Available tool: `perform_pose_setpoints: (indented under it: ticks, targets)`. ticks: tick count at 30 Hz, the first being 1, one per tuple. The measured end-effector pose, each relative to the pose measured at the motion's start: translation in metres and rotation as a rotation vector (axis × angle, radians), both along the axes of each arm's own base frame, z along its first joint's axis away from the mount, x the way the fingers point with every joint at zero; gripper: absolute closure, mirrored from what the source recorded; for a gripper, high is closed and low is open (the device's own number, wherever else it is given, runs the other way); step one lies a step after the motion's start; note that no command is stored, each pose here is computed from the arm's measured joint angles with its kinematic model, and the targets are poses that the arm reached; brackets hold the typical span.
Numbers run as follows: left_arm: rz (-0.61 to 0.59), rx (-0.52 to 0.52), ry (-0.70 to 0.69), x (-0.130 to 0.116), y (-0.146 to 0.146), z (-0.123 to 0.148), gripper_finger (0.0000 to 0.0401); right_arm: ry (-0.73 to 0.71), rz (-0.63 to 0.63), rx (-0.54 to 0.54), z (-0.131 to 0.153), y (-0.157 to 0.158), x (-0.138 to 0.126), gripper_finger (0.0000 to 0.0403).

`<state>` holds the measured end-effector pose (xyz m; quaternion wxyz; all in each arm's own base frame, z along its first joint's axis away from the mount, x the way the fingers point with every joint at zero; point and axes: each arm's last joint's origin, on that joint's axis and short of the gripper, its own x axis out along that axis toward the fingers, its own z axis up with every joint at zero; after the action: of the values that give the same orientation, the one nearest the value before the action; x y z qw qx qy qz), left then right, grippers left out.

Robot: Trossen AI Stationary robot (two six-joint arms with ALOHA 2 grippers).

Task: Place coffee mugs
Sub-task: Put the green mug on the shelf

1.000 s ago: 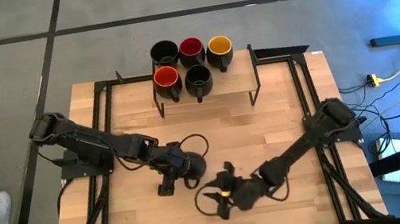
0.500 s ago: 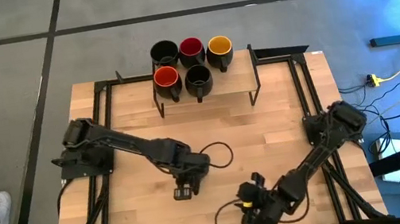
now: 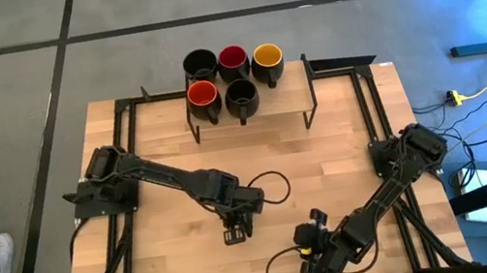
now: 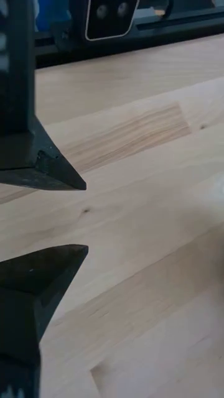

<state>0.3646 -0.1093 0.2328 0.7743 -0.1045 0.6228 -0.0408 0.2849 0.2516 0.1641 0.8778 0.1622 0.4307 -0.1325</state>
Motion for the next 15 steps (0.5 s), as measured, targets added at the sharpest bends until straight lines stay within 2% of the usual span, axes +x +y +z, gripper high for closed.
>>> perform_pose_setpoints:
  ticks: [10, 15]
  targets:
    - [0.019, 0.022, -0.012, 0.0018, 0.0011, -0.0015, 0.0293, 0.003, 0.020, -0.013, -0.0001, 0.0001, 0.0000, 0.0265]
    - [0.019, -0.010, -0.011, -0.0001, 0.0000, 0.0052, 0.0277, -0.003, 0.009, 0.006, 0.0001, 0.0006, 0.0008, 0.0259]
